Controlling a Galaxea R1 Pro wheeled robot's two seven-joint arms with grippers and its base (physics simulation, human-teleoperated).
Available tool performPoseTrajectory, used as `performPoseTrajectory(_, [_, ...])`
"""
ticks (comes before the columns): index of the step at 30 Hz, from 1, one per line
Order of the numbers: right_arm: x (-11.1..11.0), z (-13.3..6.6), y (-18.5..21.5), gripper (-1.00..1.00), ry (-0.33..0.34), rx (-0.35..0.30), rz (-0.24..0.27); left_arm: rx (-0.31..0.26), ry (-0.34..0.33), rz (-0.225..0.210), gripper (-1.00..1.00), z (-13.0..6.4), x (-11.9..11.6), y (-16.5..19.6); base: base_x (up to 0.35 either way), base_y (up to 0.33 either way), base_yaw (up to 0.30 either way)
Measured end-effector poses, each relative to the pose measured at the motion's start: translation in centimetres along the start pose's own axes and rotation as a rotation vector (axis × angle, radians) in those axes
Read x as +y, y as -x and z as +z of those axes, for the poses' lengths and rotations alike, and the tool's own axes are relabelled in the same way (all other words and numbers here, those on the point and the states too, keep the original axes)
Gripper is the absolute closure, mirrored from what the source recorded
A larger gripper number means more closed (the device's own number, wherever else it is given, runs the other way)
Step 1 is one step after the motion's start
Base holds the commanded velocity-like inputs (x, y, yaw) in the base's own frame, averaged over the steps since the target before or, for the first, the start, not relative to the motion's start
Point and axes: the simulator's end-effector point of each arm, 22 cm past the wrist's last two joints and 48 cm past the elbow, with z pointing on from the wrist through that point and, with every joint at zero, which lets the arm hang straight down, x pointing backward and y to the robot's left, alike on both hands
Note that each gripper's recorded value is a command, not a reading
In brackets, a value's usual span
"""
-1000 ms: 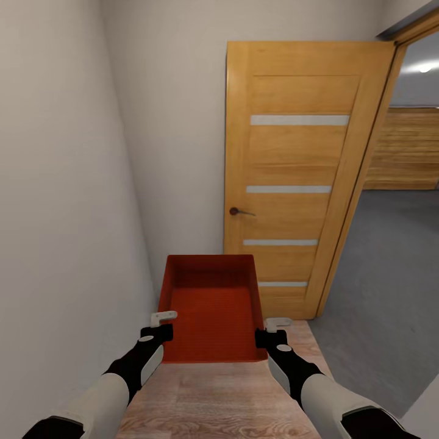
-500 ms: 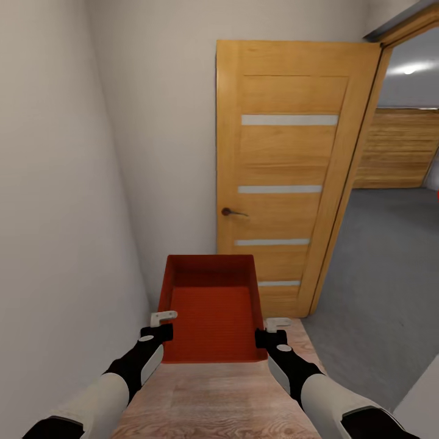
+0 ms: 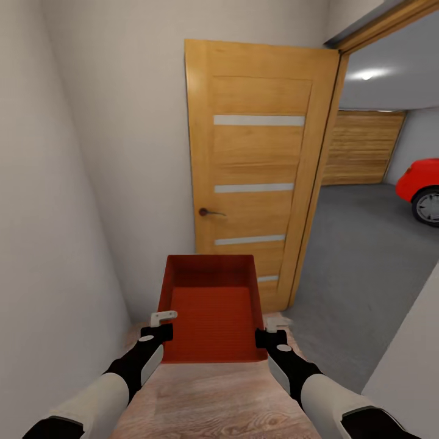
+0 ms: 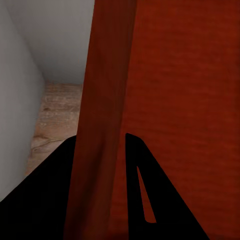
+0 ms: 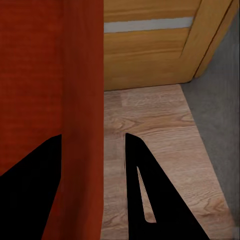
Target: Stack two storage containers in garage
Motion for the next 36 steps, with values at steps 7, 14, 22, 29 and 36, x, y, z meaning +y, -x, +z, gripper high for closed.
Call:
performPoseTrajectory(7, [-0.01,-0.03,0.02,1.0,0.0,0.0,0.0,0.0,0.0,0.0,1.0,-0.03,0.0,0.01,0.078,0.0,-0.251])
performPoseTrajectory(14, [-0.01,-0.05,0.02,1.0,0.0,-0.001,0.0,-0.001,0.0,0.0,1.0,-0.05,0.0,0.02,0.237,0.081,-0.251])
performPoseTrajectory(22, [-0.01,-0.05,0.02,1.0,0.0,-0.001,0.0,-0.001,0.0,0.0,1.0,-0.05,0.0,0.02,0.288,0.161,-0.251])
performPoseTrajectory(29, [0.0,-0.05,0.02,1.0,0.0,-0.001,-0.001,-0.001,0.001,0.0,1.0,-0.06,0.0,0.02,0.289,0.193,-0.251])
performPoseTrajectory(36, [0.0,-0.04,0.01,1.0,0.0,0.0,0.0,0.0,0.001,0.0,1.0,-0.04,0.0,0.01,0.244,0.189,-0.251])
